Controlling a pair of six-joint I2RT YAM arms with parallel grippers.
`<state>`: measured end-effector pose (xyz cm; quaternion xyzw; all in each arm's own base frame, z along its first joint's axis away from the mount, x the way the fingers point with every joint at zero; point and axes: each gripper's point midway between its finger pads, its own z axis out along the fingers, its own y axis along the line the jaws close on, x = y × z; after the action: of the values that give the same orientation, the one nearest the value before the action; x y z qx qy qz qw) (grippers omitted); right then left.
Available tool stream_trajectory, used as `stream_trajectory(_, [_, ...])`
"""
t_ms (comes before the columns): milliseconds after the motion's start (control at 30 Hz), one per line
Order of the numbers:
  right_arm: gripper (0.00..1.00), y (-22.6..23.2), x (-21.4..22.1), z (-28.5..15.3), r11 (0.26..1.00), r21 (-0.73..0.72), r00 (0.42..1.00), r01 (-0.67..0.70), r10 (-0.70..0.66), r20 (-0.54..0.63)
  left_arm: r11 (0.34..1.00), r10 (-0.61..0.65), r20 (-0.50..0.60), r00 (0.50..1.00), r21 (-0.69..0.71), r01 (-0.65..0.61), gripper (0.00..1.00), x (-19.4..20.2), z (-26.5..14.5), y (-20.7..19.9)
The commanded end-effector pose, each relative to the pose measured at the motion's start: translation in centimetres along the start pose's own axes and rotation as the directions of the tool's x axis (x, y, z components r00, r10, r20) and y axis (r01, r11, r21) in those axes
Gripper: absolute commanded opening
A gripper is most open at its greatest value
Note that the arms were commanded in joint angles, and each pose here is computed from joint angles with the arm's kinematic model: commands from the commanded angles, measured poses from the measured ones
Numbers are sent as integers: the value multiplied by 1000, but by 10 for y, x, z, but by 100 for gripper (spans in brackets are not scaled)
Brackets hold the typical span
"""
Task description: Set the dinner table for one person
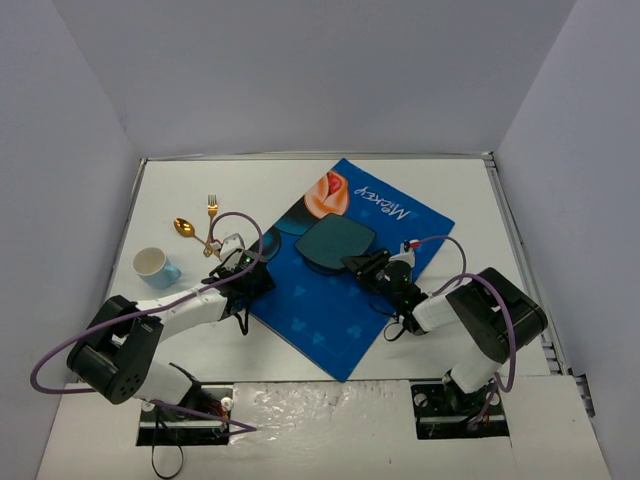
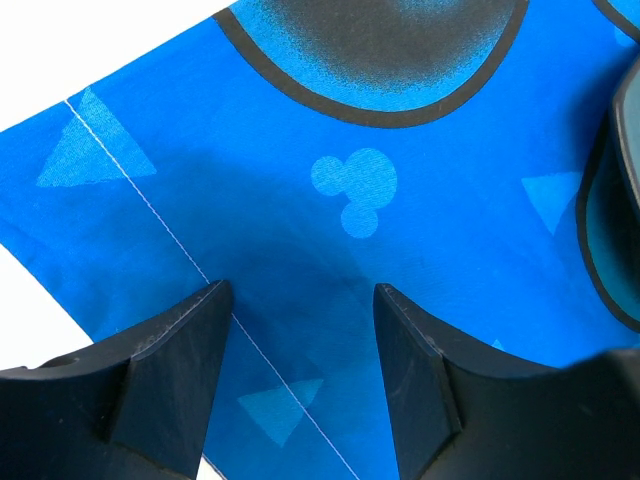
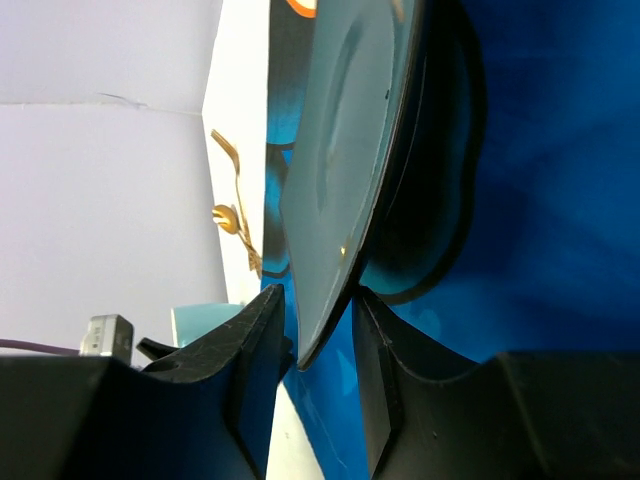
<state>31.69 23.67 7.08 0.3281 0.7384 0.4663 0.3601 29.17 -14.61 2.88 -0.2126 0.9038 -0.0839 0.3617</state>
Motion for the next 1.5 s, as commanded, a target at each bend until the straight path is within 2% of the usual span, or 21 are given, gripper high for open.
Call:
stream_trajectory(0, [30, 68, -17, -11, 968, -249, 998, 26, -8, 70, 996, 54, -38, 998, -64, -57, 56, 8, -4, 16])
stream_trajectory(800, [31, 32, -24, -2, 987, -130, 994, 98, -91, 56, 992, 82, -37, 996, -97, -85, 56, 7, -2, 21])
stream_trajectory(1033, [36, 22, -18, -1, 989, -108, 995, 100, -98, 25, 992, 78, -27, 997, -99, -81, 56, 3, -4, 21])
stream_trajectory(1300, [50, 12, -12, -2, 990, -76, 993, 116, -117, -8, 991, 77, -32, 997, -105, -80, 56, 5, -3, 22])
stream_trajectory(1467, [51, 12, -9, -1, 989, -64, 990, 136, -138, -29, 992, 77, -29, 997, -103, -79, 56, 4, -4, 21])
